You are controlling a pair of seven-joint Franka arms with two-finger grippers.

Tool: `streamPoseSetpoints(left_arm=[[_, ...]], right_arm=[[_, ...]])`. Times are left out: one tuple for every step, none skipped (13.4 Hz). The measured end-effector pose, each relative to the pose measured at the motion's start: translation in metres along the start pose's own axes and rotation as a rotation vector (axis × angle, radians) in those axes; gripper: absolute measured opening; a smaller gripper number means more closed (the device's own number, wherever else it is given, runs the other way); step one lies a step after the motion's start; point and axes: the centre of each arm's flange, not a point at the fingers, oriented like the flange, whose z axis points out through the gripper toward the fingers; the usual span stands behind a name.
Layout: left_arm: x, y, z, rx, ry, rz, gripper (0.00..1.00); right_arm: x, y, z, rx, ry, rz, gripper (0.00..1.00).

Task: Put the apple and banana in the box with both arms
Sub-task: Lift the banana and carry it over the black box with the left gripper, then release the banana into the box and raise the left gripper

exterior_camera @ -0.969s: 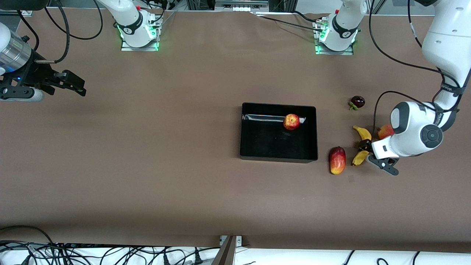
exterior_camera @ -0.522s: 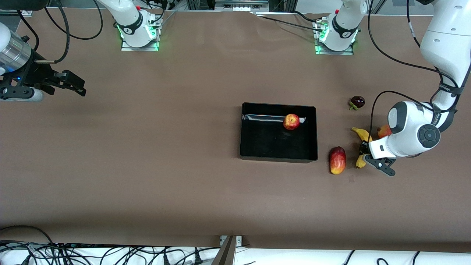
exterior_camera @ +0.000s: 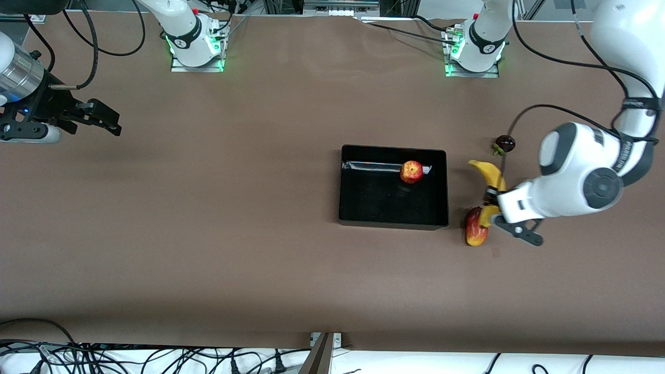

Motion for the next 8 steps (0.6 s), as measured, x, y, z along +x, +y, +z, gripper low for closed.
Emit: streamPoseSetpoints(left_arm=[[0.009,0.038,0.000,0.005,0.002,-0.043,0.35],[0.015,0.077,0.005,0.009,-0.004,-0.093,0.35],[0.020,0.114,0.016,0.010,-0.015,-0.141,0.35],[0.024,0.147,0.032,0.006,-0.018,-0.169,0.35],[0.031,0.177,0.050,-0.008,0.002,-0.186,0.35],[0.036,0.198,0.070,-0.026,0.018,-0.199,0.35],[0.040,0.211,0.091,-0.041,0.019,-0.204,0.35],[0.042,0.216,0.109,-0.048,0.015,-0.199,0.35]], right_arm=[[0.000,0.000,0.000,0.000,0.000,0.000,1.00],[0.000,0.000,0.000,0.000,0.000,0.000,1.00],[0.000,0.000,0.000,0.000,0.000,0.000,1.00],[0.000,0.000,0.000,0.000,0.000,0.000,1.00],[0.000,0.000,0.000,0.000,0.000,0.000,1.00],[0.000,0.000,0.000,0.000,0.000,0.000,1.00],[0.000,0.000,0.000,0.000,0.000,0.000,1.00],[0.000,0.000,0.000,0.000,0.000,0.000,1.00]])
